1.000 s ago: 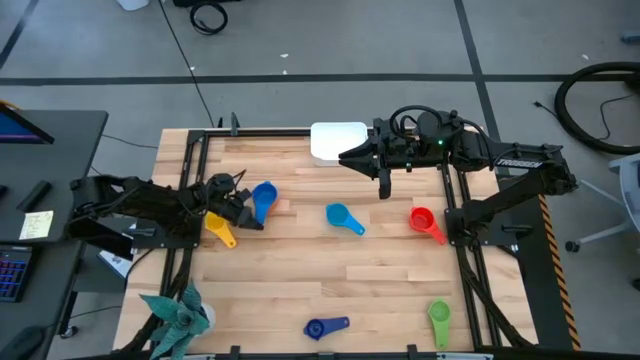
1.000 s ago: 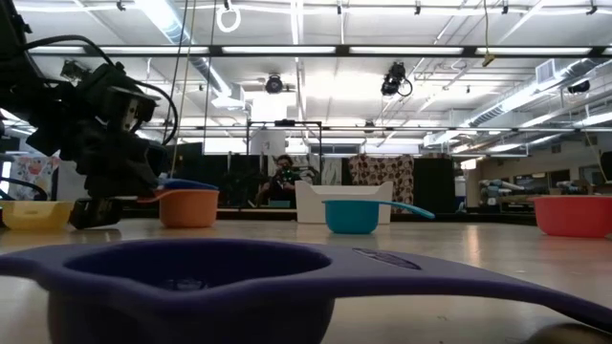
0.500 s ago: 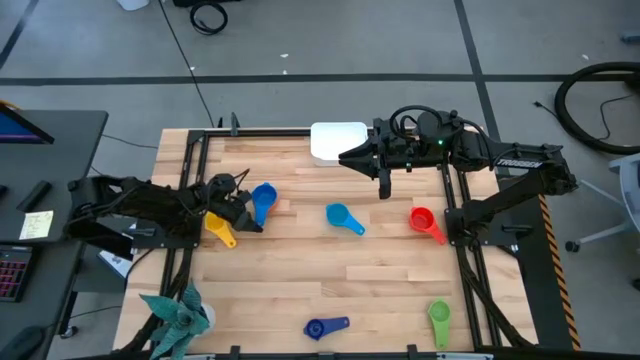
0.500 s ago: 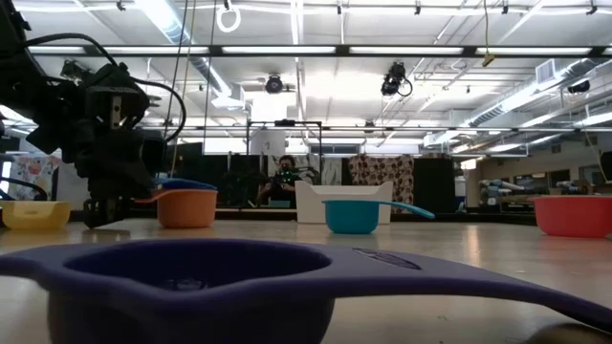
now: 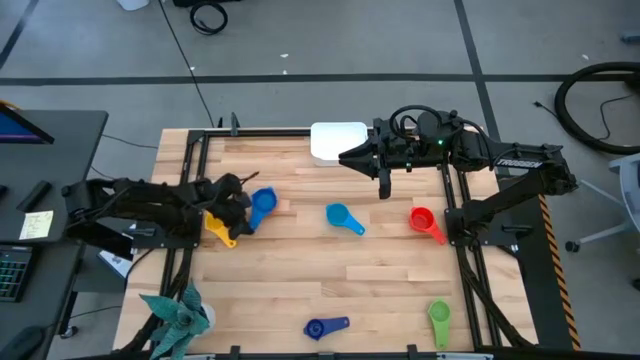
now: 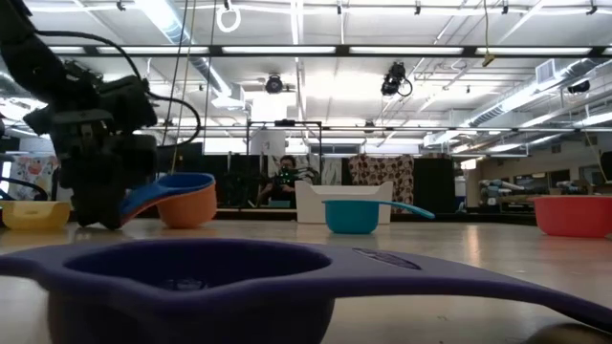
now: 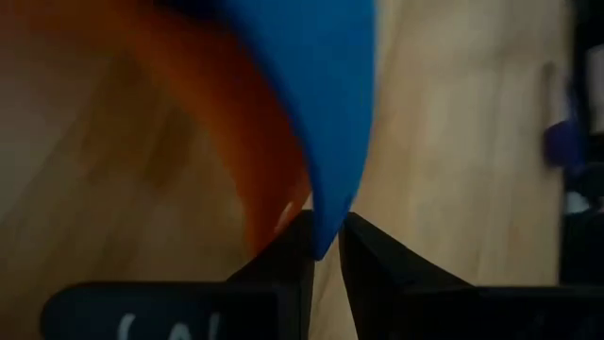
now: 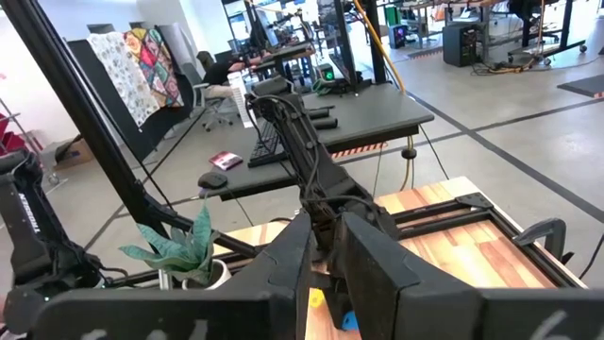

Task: Nest measuring cups in basket
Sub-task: Stack the blue measuring cup on the orange measuring cup, then stack the red measuring cup on the blue measuring cup

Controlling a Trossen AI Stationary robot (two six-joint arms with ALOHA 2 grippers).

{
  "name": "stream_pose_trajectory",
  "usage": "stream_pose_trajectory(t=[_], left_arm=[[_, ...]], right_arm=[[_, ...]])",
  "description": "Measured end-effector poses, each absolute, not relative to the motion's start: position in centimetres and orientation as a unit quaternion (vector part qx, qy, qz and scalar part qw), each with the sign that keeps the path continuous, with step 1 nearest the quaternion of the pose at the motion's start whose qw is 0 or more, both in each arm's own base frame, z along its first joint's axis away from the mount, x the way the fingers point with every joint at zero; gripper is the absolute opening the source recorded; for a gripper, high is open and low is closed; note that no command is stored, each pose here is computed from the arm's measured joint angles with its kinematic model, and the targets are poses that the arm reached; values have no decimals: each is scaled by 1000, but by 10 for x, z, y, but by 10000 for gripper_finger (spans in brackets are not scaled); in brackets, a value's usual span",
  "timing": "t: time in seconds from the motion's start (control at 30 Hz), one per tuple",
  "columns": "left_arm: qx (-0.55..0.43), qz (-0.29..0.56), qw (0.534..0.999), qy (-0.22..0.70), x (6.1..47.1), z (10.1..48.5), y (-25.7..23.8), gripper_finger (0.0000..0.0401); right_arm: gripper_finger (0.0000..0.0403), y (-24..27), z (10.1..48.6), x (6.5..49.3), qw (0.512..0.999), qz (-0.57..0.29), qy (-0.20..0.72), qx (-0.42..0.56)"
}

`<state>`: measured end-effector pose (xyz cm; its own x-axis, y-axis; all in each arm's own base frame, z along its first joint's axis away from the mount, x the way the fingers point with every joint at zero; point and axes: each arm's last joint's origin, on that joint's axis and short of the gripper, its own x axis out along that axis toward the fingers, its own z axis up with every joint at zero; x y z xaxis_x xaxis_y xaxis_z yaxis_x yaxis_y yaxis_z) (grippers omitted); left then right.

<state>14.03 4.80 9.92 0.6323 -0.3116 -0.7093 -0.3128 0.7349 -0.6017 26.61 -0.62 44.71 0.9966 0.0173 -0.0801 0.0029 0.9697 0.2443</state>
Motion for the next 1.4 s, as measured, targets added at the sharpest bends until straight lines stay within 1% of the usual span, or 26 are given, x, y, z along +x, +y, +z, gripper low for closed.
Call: stream_pose_trajectory(t=[0.07,0.27,0.33,0.43,0.53,0.6,0.7,0.8,0.9,1.07,1.17,1.3,1.4], left_arm=[[-357,-3,829,430,145,107,50,57],[-338,-51,848,405,166,138,58,57],[-324,-59,847,417,169,149,60,57],[-310,-45,830,462,170,164,61,57],[-302,-12,806,509,169,182,63,57],[-294,-7,805,514,170,200,64,57],[-285,-4,820,496,173,228,65,57],[-268,-4,853,448,172,267,65,57],[-247,-3,889,387,165,308,62,57],[-181,30,945,270,126,368,47,57],[-172,56,961,208,93,387,32,57],[-204,62,967,138,48,394,12,57],[-229,53,967,99,23,394,-1,57]], right_arm=[[67,-6,447,266,992,4,41,123],[67,-6,447,266,992,3,41,123],[67,-7,447,266,992,3,41,123],[67,-7,447,266,992,3,41,123],[67,-7,447,266,992,3,41,123],[67,-7,446,266,991,3,45,122],[67,-7,442,265,991,-1,69,119],[67,-7,437,260,987,-3,101,128],[63,-5,436,250,985,-3,128,117],[51,-2,441,225,983,0,146,107],[46,0,443,209,982,4,158,105],[46,3,437,197,974,6,202,106],[46,3,432,194,965,2,229,123]])
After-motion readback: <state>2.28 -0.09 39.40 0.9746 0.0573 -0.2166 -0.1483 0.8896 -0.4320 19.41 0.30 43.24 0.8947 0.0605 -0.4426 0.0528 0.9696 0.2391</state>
